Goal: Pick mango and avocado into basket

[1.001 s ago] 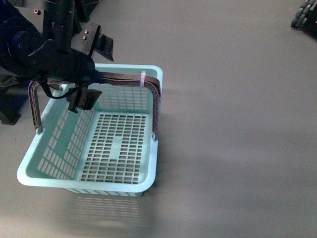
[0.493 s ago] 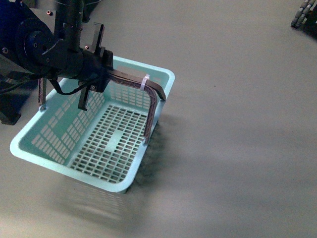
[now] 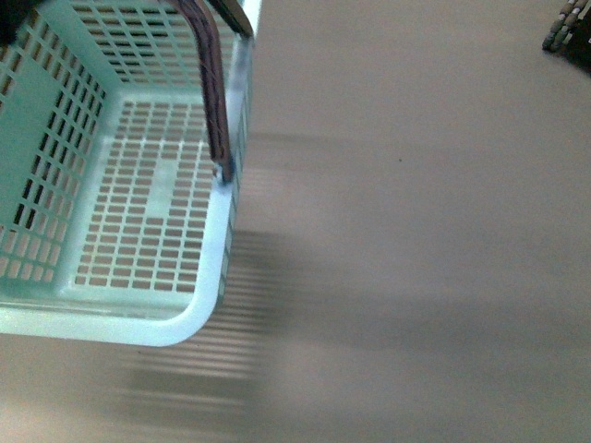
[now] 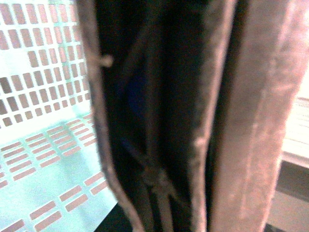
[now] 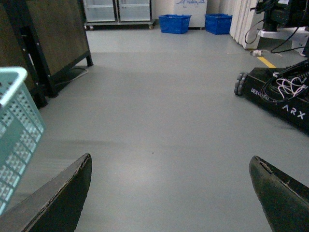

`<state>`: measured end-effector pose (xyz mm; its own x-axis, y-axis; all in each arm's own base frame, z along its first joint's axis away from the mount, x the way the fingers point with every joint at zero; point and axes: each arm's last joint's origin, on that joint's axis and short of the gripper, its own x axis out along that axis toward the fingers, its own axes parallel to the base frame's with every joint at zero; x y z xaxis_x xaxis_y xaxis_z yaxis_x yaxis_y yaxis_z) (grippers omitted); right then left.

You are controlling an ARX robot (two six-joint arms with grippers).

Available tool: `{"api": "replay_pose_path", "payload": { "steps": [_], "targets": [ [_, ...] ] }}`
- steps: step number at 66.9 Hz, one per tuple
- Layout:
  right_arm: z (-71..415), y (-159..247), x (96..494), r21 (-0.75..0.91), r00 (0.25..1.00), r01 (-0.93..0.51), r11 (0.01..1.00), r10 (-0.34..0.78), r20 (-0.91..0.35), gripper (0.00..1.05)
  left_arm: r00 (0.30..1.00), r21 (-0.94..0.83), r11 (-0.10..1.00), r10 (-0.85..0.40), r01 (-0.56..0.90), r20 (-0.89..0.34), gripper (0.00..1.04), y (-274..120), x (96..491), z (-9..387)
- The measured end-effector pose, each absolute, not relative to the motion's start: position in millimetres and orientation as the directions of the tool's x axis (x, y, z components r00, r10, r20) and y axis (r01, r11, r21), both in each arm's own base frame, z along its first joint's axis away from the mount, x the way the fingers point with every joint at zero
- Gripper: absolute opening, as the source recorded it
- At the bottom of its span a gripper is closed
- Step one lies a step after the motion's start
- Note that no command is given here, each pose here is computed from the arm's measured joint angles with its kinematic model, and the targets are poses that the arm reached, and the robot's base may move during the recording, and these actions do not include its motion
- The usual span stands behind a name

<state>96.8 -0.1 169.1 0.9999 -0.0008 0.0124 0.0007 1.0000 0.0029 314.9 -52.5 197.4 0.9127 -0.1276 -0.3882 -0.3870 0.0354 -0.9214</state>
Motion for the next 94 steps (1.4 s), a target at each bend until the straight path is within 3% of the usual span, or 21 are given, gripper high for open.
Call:
{"api": "replay_pose_path", "payload": {
  "steps": [15, 32, 94],
  "targets": [
    [169, 0, 97, 0.003, 1.000, 0.001, 1.000, -0.001, 0.012, 0.96, 0.952, -0.957, 0.006, -0.102, -0.290, -0.289, 0.15, -36, 252, 272],
    [169, 0, 97, 0.003, 1.000, 0.001, 1.000, -0.001, 0.012, 0.96, 0.962, -0.968, 0.011, -0.105, -0.251, -0.250, 0.15, -26, 207, 302],
    [169, 0, 97, 0.003, 1.000, 0.001, 1.000, -0.001, 0.012, 0.96, 0.965, -0.969, 0.022, -0.094, -0.245, -0.246, 0.15, -25, 205, 304]
  ]
}}
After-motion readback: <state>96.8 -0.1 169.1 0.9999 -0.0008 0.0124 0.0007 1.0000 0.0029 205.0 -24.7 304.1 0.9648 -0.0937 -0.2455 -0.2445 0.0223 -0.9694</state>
